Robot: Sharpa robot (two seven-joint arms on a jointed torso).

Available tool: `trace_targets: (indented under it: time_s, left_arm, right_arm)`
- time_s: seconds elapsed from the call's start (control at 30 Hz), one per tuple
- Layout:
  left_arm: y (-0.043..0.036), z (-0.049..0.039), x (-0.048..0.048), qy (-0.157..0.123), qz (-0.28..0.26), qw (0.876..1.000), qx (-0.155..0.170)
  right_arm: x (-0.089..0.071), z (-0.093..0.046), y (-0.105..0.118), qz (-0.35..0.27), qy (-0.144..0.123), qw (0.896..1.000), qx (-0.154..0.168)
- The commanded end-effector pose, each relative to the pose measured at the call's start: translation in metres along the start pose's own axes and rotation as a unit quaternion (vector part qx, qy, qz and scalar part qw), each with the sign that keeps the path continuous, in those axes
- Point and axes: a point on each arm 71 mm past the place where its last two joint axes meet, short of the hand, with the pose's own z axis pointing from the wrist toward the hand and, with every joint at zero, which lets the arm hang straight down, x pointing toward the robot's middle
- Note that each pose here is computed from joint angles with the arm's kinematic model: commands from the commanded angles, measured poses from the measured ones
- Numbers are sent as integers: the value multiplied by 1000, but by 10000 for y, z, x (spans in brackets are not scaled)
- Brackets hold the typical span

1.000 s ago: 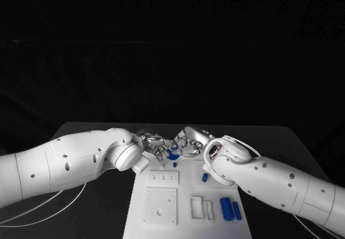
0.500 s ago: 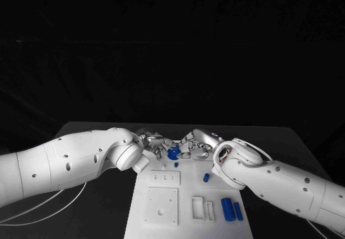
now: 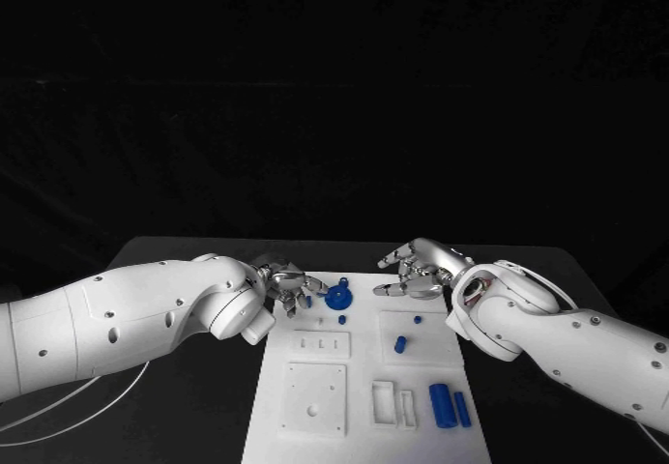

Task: Assemble the parts on the task board

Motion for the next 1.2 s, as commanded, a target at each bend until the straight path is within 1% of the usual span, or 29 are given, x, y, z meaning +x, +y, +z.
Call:
trace_targets:
  time_s: [0.03,0.17,0.37,0.47,0.6,0.77,1.0,1.2]
  left_arm:
    - [38,-31,19,-5,20,1000,-3]
    - [108,-70,46,-5,30,1000,-4]
    - [198,-122,104,1,43,999,-5]
    - [226,-138,133,6,50,999,-4]
    - [279,-161,197,10,66,998,-4]
    - [304,-158,240,6,86,996,1]
    - [311,-134,314,5,111,994,3]
    - [343,-93,387,13,120,993,-4]
  right_arm:
    - [-71,-14,-61,32,-11,999,7]
    - [-165,-23,-151,44,-24,999,18]
    - [-239,-11,-231,54,-37,997,28]
    - [-251,1,-248,56,-37,997,32]
    - [-268,35,-265,60,-39,997,37]
    - [-272,65,-274,63,-42,996,39]
    - [-259,94,-260,67,-43,996,38]
    - [-251,106,-244,69,-44,996,36]
